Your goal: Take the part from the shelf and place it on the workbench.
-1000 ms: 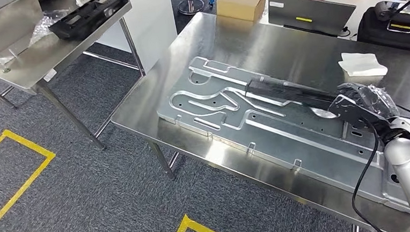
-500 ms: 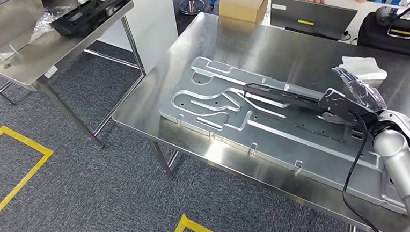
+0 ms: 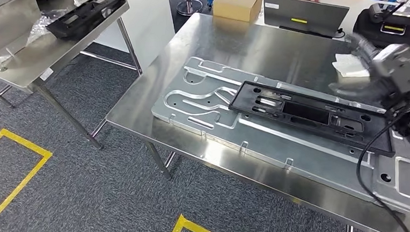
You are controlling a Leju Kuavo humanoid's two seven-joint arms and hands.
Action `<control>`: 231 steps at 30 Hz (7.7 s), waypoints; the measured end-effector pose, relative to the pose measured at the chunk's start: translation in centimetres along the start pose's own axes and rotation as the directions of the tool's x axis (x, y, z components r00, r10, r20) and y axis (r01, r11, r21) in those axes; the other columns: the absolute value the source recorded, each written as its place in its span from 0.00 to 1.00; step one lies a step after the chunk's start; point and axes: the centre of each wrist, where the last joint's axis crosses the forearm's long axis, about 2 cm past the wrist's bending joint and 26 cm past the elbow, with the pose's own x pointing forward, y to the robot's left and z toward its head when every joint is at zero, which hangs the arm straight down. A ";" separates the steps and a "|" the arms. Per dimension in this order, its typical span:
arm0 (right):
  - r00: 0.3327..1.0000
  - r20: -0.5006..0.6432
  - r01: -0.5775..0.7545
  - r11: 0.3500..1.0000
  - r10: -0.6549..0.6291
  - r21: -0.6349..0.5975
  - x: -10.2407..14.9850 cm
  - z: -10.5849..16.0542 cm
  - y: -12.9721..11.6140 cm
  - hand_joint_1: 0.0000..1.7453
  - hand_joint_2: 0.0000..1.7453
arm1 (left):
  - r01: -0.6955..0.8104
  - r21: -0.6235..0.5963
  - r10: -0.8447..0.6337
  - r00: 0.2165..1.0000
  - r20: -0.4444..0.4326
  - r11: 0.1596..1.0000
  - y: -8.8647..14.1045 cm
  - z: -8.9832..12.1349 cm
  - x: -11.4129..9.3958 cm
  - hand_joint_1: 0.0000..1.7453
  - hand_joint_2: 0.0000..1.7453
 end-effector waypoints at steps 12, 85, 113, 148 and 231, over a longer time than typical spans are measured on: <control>0.934 0.354 0.142 0.958 -0.046 -0.249 4.6 4.8 -2.4 0.00 0.00 | -0.060 0.021 0.060 0.998 0.001 0.998 0.1 0.1 -0.2 0.00 0.00; 0.945 -0.326 -0.192 0.873 0.040 -0.449 -0.5 36.1 6.9 0.00 0.00 | -0.179 0.049 0.180 0.984 -0.013 0.983 0.5 0.2 -0.6 0.00 0.00; 0.330 -0.925 -0.263 0.960 0.187 0.100 -15.4 42.3 23.4 0.00 0.00 | -0.092 0.207 0.103 0.994 -0.044 0.974 0.7 0.6 -1.5 0.00 0.00; -0.157 -0.941 0.421 0.882 0.299 0.210 -11.5 47.0 36.0 0.00 0.00 | -0.099 0.498 0.223 0.955 -0.196 0.861 0.0 0.7 -0.9 0.00 0.00; -0.356 -0.934 0.325 0.939 0.013 -0.110 -11.8 49.5 34.0 0.00 0.00 | 0.023 0.151 -0.025 1.000 0.005 0.988 2.6 0.1 -0.9 0.00 0.00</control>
